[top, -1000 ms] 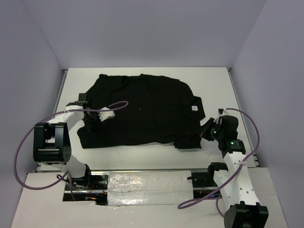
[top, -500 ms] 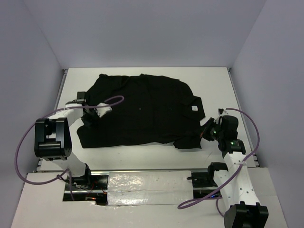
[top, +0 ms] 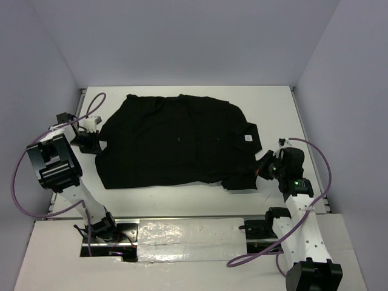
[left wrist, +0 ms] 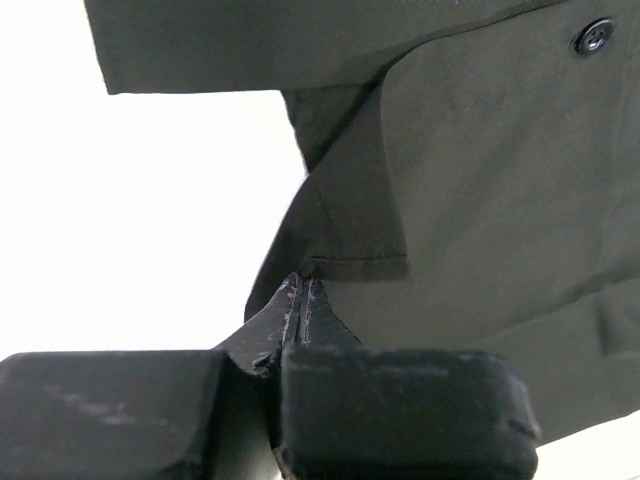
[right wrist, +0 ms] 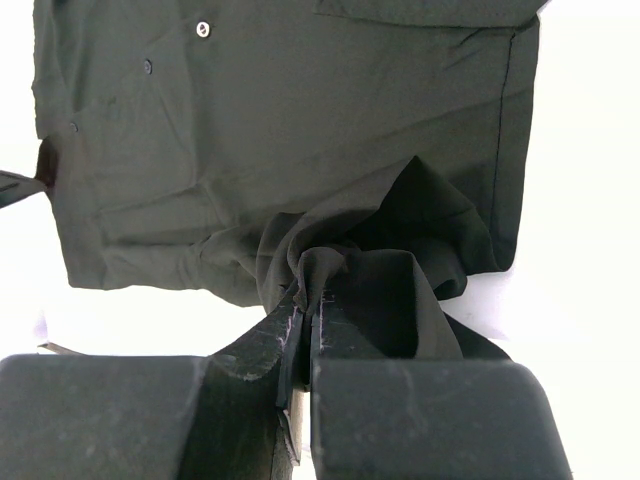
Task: Fold and stack the long sleeve shirts
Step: Fold the shirt
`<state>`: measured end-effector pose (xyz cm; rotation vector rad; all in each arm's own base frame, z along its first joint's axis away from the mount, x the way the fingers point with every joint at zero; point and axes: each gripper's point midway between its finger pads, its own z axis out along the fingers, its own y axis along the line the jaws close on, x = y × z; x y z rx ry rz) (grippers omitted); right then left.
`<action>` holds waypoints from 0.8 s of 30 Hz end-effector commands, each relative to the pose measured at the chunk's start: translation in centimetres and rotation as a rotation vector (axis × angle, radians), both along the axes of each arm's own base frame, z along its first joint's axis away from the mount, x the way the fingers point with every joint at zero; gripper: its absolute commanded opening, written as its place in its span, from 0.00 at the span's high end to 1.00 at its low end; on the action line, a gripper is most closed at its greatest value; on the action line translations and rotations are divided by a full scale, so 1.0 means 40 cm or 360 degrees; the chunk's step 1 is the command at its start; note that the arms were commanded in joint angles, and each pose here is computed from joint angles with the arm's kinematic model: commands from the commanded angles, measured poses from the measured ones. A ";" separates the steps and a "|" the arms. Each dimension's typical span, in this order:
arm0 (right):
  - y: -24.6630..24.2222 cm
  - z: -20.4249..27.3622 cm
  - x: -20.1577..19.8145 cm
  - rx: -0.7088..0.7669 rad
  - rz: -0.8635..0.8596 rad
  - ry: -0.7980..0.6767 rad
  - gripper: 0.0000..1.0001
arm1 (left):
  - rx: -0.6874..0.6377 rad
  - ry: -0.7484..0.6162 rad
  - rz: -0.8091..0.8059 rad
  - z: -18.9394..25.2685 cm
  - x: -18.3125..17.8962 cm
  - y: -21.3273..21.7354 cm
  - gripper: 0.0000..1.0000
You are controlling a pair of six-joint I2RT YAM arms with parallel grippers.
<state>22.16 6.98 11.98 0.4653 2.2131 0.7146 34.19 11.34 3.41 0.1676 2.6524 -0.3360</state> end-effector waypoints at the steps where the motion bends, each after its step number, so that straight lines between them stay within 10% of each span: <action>1: 0.000 0.002 0.006 -0.0018 0.0013 -0.0035 1.00 | -0.0170 0.0030 0.0100 0.006 0.015 -0.036 1.00; 12: -0.002 0.005 0.005 -0.0019 0.0004 -0.0040 1.00 | 0.0051 -0.0043 0.0468 0.035 0.088 0.114 0.97; 21: -0.003 0.006 0.007 -0.0016 -0.0005 -0.0020 1.00 | 0.0021 -0.0306 0.0192 0.173 0.089 0.083 0.02; 24: -0.002 0.015 0.010 -0.0014 0.0000 -0.0037 1.00 | 0.0132 -0.0580 -0.0109 0.303 0.081 0.047 0.01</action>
